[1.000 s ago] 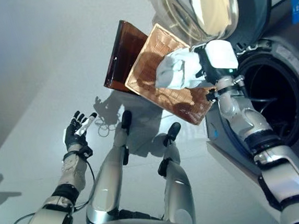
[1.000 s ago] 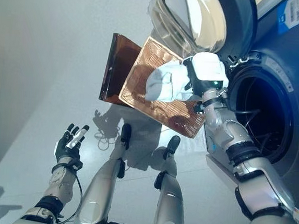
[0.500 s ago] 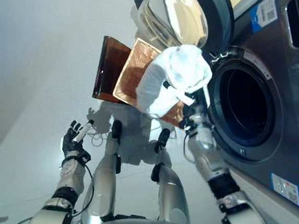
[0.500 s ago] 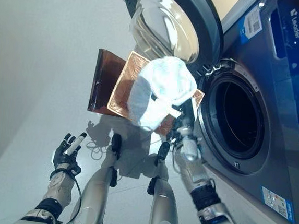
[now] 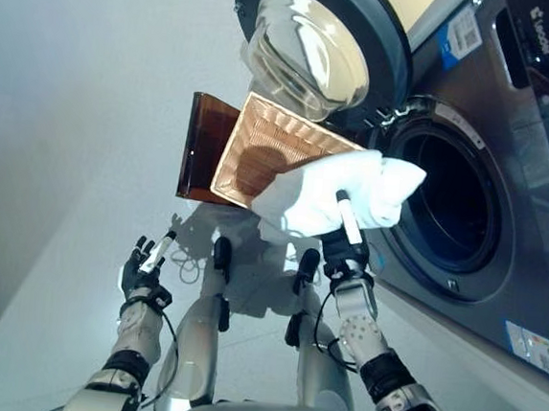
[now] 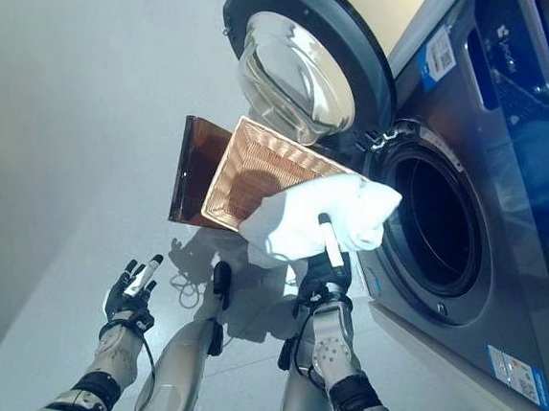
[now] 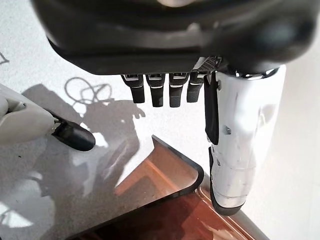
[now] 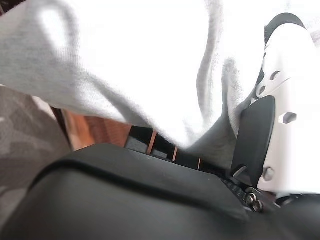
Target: Pick up the clothes and place them into the washing machine
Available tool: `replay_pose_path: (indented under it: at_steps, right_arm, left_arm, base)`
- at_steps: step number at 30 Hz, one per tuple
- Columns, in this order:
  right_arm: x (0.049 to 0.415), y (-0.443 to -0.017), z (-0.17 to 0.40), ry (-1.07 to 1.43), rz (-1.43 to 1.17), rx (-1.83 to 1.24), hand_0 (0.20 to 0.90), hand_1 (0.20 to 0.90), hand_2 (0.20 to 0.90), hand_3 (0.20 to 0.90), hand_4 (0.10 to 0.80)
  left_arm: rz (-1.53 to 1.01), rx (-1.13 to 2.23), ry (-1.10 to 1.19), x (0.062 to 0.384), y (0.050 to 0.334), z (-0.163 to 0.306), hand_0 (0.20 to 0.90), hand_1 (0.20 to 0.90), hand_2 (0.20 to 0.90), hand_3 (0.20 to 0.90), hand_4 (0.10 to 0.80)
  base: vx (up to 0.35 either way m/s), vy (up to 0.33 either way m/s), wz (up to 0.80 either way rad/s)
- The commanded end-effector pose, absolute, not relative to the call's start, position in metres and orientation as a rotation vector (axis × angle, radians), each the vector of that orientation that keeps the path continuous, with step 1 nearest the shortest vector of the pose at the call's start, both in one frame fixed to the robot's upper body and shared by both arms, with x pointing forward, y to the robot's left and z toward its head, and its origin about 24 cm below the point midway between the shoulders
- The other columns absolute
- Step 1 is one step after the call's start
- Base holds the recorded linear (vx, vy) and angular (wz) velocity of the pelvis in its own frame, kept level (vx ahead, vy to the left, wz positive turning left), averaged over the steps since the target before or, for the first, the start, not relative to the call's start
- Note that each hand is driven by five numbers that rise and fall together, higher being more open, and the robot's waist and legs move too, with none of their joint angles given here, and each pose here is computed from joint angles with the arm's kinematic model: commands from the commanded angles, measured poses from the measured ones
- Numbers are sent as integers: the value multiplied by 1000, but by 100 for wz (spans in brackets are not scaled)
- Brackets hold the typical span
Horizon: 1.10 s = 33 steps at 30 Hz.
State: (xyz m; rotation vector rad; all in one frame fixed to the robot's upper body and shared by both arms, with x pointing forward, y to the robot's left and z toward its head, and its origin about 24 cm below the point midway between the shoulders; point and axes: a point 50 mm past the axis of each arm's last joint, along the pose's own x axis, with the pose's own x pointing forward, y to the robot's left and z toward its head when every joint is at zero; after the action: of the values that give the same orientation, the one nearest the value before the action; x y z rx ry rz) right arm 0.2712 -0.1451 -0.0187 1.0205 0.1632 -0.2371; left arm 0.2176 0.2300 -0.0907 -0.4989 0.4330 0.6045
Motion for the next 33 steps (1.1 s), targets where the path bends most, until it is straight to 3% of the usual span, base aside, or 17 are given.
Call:
replay_pose_path:
  at_steps: [1,13,23,33]
  right_arm:
    - [284,-144,15,-55,-170,1120,200,200,200,200,300]
    - [300,-177,7,-96,-447,1235,200,200,200,200,300]
    - [335,-219,66,-342,-546,1287,200,200,200,200,300]
    - [351,-290,124,-577,-762,1348,200,200,200,200,300]
  left_arm:
    - [629,-495,428,209,232,-96,900,900,900,900,800]
    - [611,-516,422,206,230,-96,900,900,900,900,800]
    - [485,-555,376,208,215,-89,900,900,900,900,800]
    - [431,-554,394,207,209,-91,900,900,900,900,800]
  base:
    - [-15,11,-4]
    - [-6,1,0]
    - [-3,0,0]
    - [2,2,1]
